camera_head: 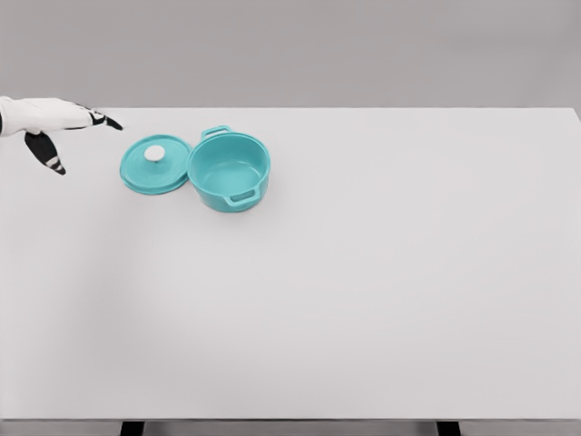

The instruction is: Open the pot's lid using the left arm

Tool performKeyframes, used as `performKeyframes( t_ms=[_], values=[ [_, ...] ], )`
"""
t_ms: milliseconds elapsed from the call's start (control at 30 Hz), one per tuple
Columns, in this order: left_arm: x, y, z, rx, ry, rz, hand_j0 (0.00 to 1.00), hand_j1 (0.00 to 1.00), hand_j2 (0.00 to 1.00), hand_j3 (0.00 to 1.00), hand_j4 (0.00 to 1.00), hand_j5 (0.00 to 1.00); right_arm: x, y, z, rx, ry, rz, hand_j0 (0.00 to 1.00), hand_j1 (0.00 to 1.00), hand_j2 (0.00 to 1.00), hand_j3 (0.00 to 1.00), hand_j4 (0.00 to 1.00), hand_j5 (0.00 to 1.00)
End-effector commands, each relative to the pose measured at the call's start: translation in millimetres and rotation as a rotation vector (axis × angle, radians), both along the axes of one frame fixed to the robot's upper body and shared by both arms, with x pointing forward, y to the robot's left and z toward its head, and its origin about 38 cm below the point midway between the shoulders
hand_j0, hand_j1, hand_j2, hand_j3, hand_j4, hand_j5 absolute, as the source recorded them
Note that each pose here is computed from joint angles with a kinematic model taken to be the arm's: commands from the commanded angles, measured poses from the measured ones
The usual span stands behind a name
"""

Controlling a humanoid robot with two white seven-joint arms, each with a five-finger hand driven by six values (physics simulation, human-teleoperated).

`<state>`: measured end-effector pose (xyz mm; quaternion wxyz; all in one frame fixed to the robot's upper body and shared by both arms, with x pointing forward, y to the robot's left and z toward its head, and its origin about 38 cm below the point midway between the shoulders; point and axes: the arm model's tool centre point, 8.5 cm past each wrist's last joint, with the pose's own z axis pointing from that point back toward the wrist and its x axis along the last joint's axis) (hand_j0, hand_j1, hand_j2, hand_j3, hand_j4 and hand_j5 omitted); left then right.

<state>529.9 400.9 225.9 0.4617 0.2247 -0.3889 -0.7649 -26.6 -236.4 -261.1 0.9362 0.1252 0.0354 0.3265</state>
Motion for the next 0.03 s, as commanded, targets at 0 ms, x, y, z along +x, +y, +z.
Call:
performKeyframes(
  t_ms=[0],
  values=[
    [0.2, 7.7, -0.1, -0.033, 0.002, 0.035, 1.0, 1.0, 1.0, 1.0, 1.0, 1.0, -0.1, -0.1, 0.0, 0.0, 0.0, 0.0, 1.0, 1.0, 1.0, 1.0, 1.0, 1.0]
  ],
)
